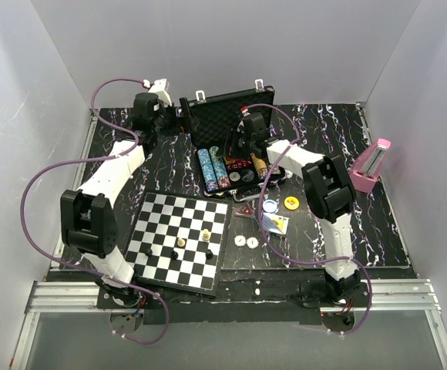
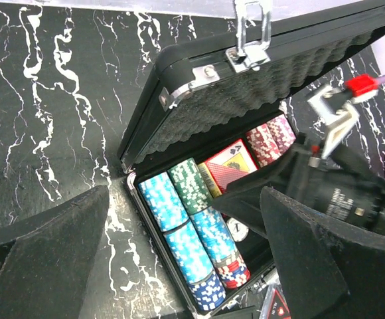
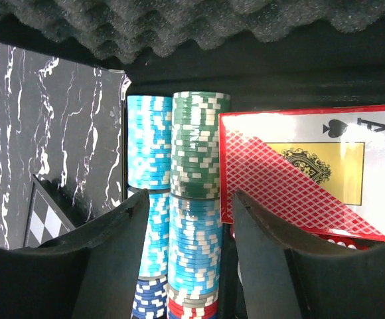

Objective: Pack up texas hold em set

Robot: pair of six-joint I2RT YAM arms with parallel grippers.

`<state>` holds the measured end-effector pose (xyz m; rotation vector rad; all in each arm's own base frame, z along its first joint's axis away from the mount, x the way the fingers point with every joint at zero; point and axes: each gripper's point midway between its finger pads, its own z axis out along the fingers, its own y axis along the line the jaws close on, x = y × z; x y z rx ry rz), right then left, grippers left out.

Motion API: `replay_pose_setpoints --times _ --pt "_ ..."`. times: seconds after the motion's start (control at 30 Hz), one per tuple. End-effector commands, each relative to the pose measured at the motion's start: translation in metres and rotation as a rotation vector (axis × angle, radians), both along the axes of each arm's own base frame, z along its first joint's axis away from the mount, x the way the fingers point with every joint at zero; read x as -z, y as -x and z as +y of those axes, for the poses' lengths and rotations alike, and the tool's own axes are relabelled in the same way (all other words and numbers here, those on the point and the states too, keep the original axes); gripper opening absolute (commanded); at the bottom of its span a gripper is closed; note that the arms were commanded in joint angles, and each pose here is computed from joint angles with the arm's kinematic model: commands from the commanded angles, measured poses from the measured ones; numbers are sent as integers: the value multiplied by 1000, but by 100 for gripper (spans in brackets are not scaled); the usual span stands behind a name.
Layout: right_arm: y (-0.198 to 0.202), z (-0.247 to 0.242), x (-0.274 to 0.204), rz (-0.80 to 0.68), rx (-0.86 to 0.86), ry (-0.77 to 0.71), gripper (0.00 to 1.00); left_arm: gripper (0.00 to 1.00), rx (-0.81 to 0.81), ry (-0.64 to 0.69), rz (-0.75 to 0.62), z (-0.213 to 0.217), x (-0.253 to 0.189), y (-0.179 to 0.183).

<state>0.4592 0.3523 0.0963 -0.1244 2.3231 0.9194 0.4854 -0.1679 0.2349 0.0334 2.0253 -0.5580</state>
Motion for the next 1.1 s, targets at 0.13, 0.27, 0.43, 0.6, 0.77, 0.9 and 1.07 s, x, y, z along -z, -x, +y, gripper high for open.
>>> replay_pose_setpoints --times 0.13,0.27,0.43,0.6,0.77,0.9,1.07 --pt "8 -5 31 106 59 50 61 98 -15 26 -106 12 -49 28" --pt "5 -6 28 84 72 50 61 98 -12 31 -104 14 -50 36" --pt "4 11 -2 0 5 -10 59 98 -12 36 -120 16 -55 44" --pt "6 24 -23 -74 -37 23 59 98 -16 27 -109 18 -51 47" --pt "8 26 -16 -73 -41 70 59 98 -16 31 -121 20 -55 49" --pt "4 21 1 -34 2 120 59 98 -13 32 -121 20 -55 51" --pt "-3 10 24 18 60 222 60 98 -15 34 -130 21 -59 52"
